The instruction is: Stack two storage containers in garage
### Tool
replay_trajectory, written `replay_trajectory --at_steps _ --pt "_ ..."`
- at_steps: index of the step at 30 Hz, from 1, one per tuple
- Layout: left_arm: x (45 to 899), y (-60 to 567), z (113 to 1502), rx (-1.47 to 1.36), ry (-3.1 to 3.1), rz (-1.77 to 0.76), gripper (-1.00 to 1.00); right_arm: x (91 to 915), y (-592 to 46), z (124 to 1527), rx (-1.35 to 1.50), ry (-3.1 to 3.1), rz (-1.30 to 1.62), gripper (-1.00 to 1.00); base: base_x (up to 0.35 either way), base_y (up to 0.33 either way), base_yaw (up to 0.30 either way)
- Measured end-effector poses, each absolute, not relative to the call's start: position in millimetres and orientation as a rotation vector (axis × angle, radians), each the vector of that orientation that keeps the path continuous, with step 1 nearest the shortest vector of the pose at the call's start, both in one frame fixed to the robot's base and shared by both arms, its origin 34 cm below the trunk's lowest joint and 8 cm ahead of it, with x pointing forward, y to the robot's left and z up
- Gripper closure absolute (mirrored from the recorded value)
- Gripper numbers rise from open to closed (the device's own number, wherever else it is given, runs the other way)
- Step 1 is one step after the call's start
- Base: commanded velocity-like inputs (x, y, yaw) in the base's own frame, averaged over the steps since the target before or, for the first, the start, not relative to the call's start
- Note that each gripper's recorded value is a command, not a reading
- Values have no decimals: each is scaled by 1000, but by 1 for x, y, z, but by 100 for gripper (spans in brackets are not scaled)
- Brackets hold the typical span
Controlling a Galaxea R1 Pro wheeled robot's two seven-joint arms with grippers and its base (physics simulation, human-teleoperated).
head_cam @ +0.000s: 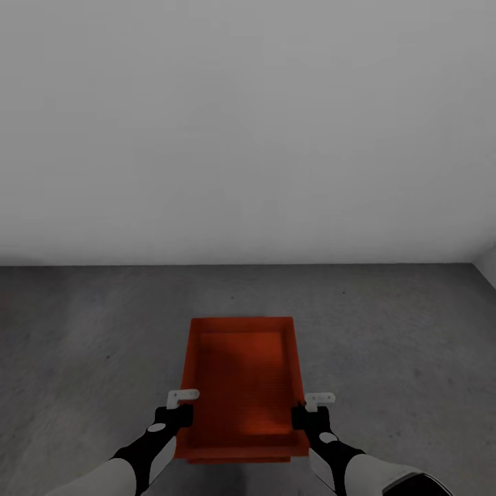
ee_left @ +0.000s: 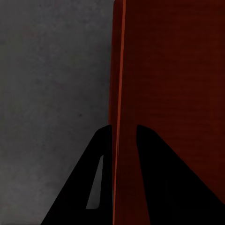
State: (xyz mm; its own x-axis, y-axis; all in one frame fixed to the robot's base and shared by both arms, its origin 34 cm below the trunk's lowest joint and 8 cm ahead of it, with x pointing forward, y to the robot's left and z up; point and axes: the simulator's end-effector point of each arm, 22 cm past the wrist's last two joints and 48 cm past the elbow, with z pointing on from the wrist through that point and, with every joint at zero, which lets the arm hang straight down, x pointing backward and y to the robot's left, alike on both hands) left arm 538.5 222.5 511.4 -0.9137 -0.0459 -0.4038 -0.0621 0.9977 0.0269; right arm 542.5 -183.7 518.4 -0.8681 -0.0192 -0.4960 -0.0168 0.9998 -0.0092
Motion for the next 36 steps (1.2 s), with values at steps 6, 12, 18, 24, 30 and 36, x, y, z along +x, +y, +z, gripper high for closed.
replay_trajectory --at_steps 6,12,18,24,30,36 --pt "539 223 511 -77 2725 55 100 543 -184 518 -25 2623 -6 100 0 74 0" --pt "538 223 511 -77 2725 54 100 542 -184 518 -25 2623 -6 100 0 15 0" --pt "538 223 511 -77 2726 55 100 542 -184 518 -25 2623 -6 100 0 1 0" --pt "539 223 511 -75 2727 55 100 542 -184 518 -23 2624 -6 100 0 0 0" --pt "539 223 512 -75 2726 55 100 542 -184 518 -24 2623 -6 100 0 0 0" --pt "539 223 511 -75 2727 55 100 542 -184 518 -24 2624 -6 100 0 0 0"
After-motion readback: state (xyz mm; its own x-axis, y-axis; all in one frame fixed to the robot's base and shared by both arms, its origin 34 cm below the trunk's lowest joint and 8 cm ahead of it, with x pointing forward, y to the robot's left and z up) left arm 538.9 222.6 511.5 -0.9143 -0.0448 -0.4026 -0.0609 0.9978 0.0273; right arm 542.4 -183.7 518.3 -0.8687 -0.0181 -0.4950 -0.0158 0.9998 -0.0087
